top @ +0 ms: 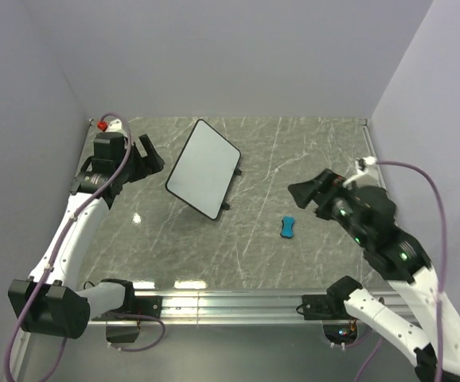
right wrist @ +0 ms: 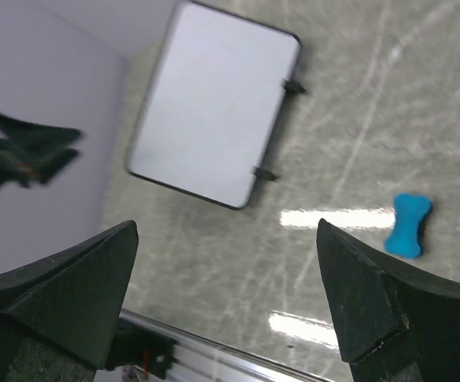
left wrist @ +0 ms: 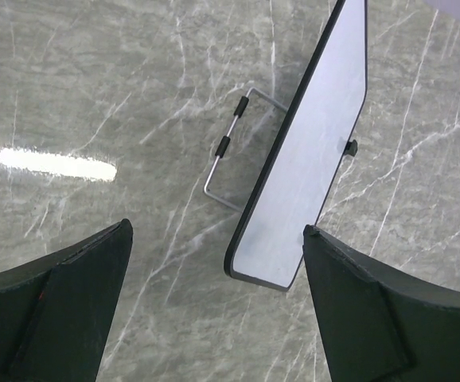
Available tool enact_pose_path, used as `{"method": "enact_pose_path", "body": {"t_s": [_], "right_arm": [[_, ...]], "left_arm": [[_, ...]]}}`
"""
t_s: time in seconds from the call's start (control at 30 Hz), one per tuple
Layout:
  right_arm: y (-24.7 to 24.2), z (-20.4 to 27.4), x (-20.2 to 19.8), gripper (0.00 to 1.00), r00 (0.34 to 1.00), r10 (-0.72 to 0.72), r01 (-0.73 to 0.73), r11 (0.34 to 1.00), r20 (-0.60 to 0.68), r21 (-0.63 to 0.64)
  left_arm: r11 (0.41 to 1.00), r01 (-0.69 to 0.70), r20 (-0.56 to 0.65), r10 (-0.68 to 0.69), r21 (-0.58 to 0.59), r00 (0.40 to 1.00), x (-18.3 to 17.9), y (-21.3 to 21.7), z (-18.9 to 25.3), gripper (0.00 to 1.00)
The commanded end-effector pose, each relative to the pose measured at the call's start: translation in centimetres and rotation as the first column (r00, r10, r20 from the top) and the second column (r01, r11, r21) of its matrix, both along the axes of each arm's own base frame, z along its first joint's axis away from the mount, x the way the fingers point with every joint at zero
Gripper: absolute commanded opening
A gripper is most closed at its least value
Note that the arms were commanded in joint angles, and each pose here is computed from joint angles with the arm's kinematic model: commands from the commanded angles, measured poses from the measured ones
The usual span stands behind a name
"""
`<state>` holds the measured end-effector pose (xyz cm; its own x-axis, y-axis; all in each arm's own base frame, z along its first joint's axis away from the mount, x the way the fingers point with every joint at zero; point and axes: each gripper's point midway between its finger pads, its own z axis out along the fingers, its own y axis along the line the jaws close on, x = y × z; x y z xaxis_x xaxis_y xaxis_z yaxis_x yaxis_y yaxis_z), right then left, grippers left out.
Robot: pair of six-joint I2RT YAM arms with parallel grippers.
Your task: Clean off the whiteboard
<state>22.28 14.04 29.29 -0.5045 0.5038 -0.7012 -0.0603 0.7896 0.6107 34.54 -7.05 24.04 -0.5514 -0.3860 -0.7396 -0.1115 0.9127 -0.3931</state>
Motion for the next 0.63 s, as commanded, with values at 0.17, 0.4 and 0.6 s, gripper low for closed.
{"method": "enact_pose_path", "body": {"t_s": [0.17,0.4,0.6], "right_arm": [[-1.1,-0.7,-3.1,1.0,1.0,0.007,-0.007,0.997,0.002,0.078],[-2.0,-0.7,-3.4,1.0,0.999,-0.024,0.02,0.996,0.045,0.091],[-2.1,-0.5,-2.5,1.0,0.999,-0.007,0.008,1.0,0.044,-0.008]], "left_arm": [[0.999,-0.036,0.024,0.036,-0.031,0.999,-1.0,0.3,-0.2,0.93],[0.998,-0.07,0.028,0.07,-0.011,0.997,-1.6,1.1,0.3,0.93],[0.994,-0.112,0.036,0.112,0.012,0.993,-2.0,2.0,1.1,0.92]]}}
